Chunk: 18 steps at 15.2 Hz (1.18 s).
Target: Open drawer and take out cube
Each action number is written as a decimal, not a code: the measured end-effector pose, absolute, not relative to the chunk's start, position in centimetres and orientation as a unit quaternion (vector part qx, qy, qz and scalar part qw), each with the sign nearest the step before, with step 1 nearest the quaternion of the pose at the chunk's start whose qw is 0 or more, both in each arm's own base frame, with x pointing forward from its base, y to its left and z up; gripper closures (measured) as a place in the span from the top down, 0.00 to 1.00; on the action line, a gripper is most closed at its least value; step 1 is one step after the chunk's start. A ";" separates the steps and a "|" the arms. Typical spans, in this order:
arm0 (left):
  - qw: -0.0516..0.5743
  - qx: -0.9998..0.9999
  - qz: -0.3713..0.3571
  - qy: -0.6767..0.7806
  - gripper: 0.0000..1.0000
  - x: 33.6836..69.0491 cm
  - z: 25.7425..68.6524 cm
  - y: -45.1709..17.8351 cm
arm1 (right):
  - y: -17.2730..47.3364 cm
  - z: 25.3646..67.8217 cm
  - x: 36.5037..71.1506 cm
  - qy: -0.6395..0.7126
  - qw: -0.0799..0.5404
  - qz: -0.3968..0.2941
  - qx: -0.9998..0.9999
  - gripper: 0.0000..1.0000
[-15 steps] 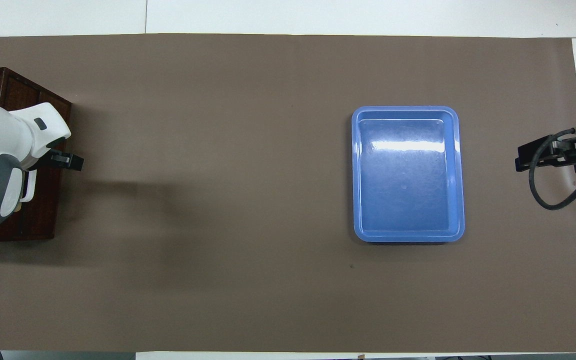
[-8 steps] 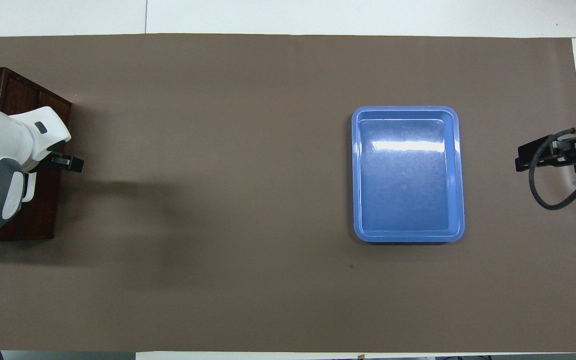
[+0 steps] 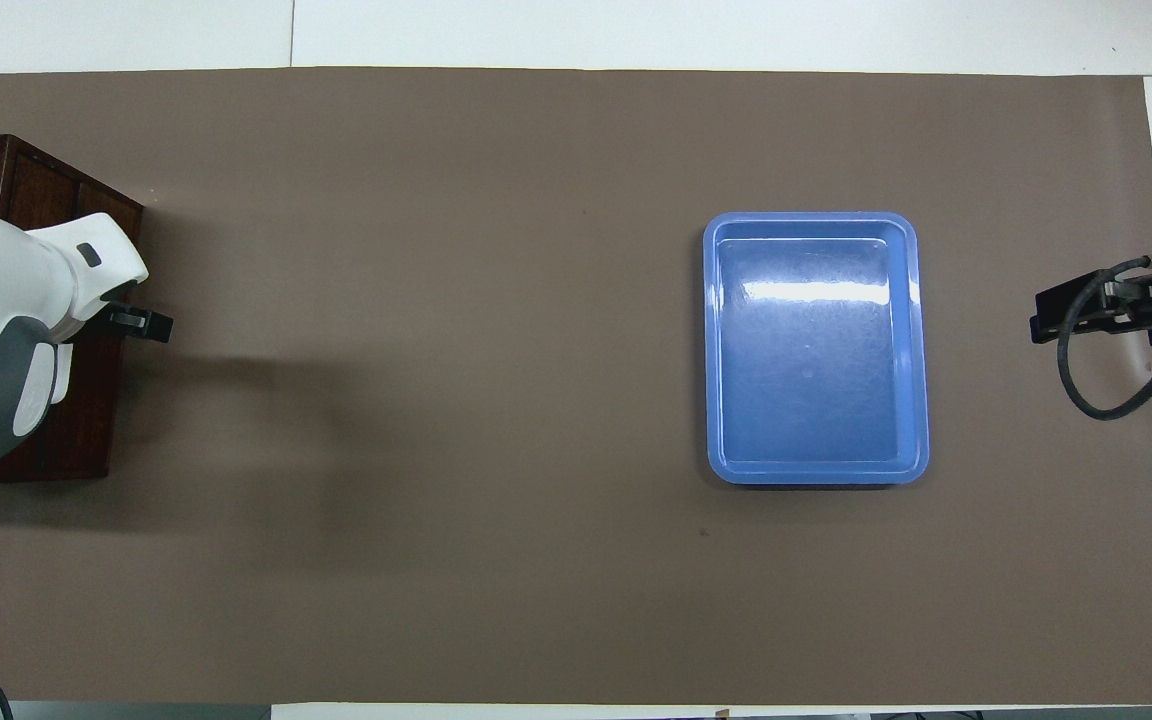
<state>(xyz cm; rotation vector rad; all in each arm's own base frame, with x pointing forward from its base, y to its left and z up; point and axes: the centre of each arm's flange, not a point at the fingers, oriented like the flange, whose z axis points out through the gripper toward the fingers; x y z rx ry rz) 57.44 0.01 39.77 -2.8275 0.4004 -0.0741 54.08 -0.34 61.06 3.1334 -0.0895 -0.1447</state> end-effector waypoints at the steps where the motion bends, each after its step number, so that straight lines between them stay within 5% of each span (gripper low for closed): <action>1: 0.142 -0.980 -0.025 0.138 1.00 57.5 39.6 0.1 | -0.3 61.1 54.1 -0.029 0.002 -0.046 0.999 1.00; 18: 0.140 -0.979 -0.022 0.144 1.00 57.4 38.6 -0.2 | -0.3 61.1 54.1 -0.029 0.002 -0.045 0.999 1.00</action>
